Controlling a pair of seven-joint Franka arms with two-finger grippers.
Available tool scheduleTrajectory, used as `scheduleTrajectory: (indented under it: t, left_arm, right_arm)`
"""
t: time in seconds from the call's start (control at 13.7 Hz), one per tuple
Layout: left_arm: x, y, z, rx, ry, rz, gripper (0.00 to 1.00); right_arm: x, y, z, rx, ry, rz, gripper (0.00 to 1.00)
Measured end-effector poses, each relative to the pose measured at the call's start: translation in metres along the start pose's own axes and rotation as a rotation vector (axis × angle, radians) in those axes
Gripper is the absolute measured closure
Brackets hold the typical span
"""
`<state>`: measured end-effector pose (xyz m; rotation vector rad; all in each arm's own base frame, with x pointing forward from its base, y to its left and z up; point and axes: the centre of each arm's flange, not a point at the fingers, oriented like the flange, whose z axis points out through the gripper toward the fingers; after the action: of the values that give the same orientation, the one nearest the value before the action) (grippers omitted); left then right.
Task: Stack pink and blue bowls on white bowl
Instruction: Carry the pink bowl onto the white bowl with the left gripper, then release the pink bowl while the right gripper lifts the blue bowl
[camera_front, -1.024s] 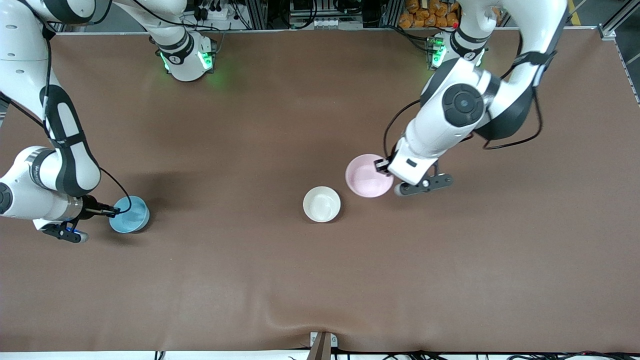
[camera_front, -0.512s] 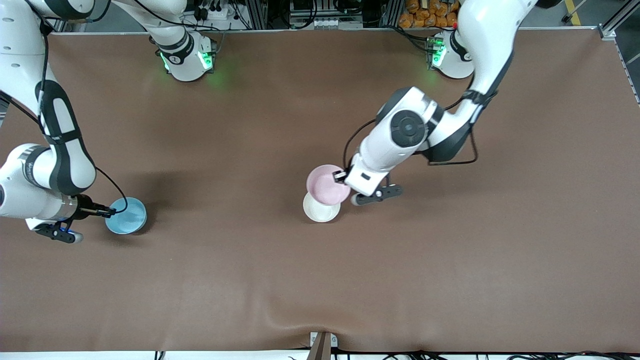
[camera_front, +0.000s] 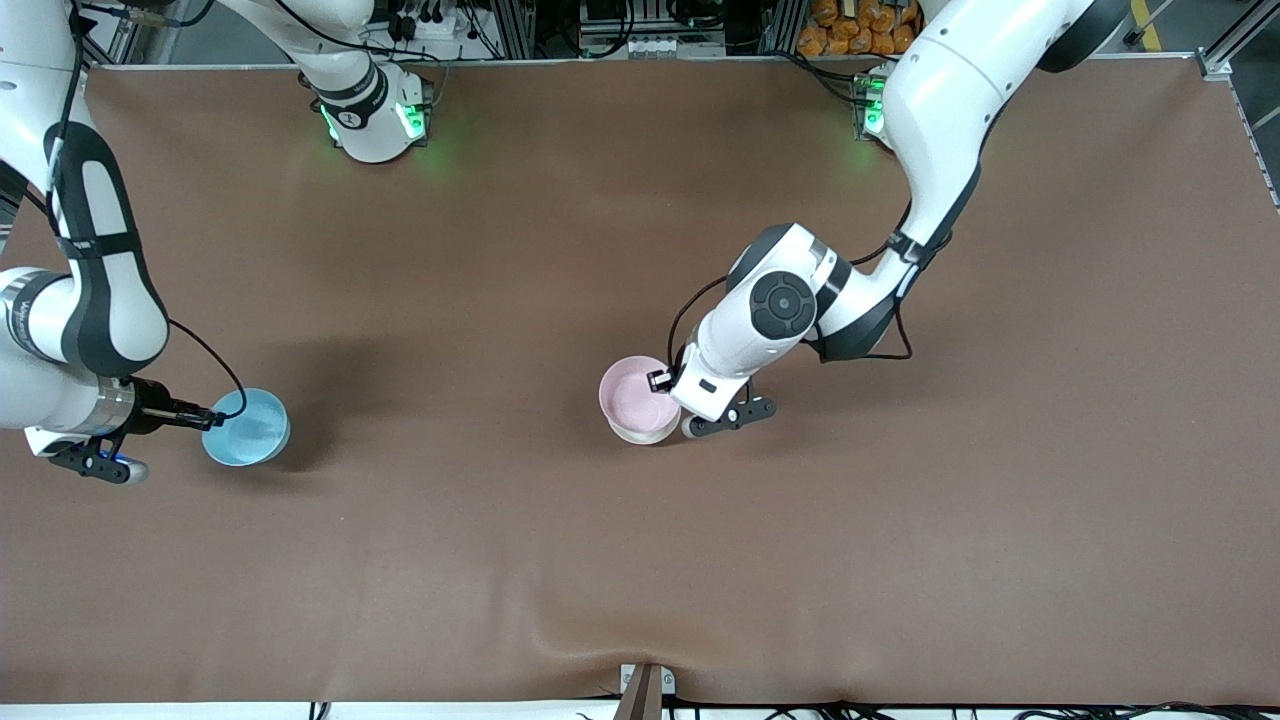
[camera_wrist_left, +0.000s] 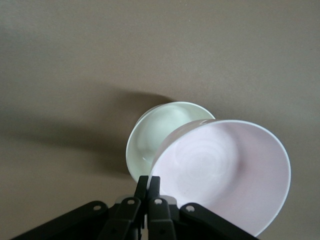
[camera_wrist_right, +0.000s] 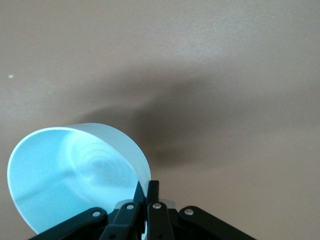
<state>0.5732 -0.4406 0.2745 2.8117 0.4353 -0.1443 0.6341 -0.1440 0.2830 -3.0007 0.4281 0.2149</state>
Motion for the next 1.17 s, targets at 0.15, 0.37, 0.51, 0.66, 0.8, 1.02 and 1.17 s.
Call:
scheduleTrajectory:
  t: [0.15,0.37,0.51,0.66,0.8,1.02,1.17]
  left_arm:
    - [0.003,-0.003,0.011,-0.002,-0.001,-0.002,0.97]
    - [0.008,-0.011,0.026,0.031,0.011,0.019,0.97]
    - [0.010,-0.015,0.037,0.044,0.005,0.020,0.97]
    - [0.008,-0.016,0.043,0.047,0.000,0.021,0.97]
    - [0.005,-0.014,0.044,0.048,-0.001,0.026,0.97]
    - [0.003,-0.012,0.048,0.045,0.002,0.031,0.91]
    - [0.006,-0.011,0.046,0.038,0.024,0.041,0.70]
  right_arm:
    - [-0.002,-0.007,-0.008,0.012,0.003,0.000,0.97]
    - [-0.006,-0.023,-0.016,0.022,0.001,0.015,0.97]
    - [-0.009,-0.040,-0.022,0.027,0.007,0.031,0.97]
    - [-0.013,-0.058,-0.027,0.024,0.005,0.046,0.97]
    - [-0.016,-0.069,-0.031,0.024,0.005,0.059,0.97]
    - [-0.020,-0.084,-0.033,0.022,0.004,0.091,0.97]
    - [-0.024,-0.102,-0.036,0.021,0.005,0.117,0.97]
